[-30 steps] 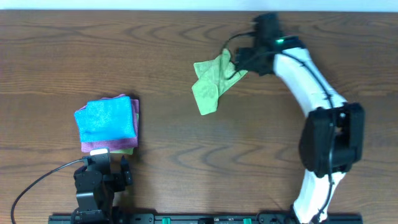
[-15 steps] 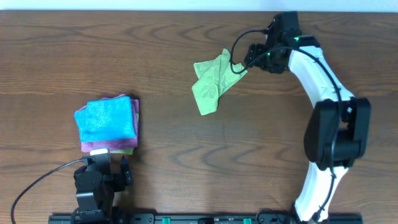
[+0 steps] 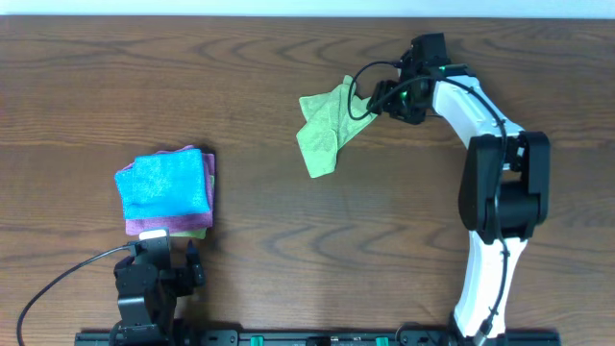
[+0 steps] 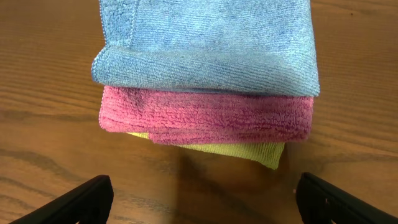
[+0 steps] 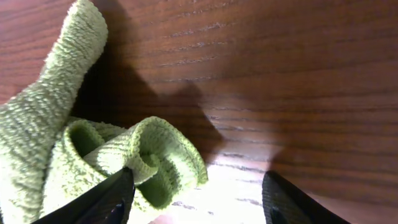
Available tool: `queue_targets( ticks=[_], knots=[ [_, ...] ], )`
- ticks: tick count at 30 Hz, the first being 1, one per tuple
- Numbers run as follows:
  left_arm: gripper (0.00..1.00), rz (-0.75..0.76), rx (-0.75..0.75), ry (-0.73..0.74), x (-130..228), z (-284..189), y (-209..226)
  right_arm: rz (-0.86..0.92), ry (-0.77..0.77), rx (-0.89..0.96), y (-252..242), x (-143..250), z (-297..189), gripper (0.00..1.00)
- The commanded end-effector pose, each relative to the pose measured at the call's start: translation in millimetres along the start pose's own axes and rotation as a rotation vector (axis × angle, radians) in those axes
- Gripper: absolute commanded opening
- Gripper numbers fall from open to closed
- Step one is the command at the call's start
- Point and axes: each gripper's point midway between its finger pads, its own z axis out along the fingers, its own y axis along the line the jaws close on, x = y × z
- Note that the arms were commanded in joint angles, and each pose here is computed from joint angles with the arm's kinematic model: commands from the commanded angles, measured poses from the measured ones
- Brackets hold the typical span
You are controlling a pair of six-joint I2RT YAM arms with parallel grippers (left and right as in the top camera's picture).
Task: Fold the cloth
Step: 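Lower the green cloth onto the table and release with right gripper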
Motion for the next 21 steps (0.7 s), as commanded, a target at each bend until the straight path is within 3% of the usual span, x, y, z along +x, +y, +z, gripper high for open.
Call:
queue_targets(
  ticks=[1,21],
  knots=[
    [0.95,-0.006,-0.018,0.061,19.5,6.5,2.9,0.024,0.014,-0.015,-0.6,1.0,8.5,0.64],
    [0.95,-0.006,-0.018,0.061,19.5,6.5,2.9,0.020,-0.002,-0.023,0.6,-2.9,9.5,0.37]
  ],
)
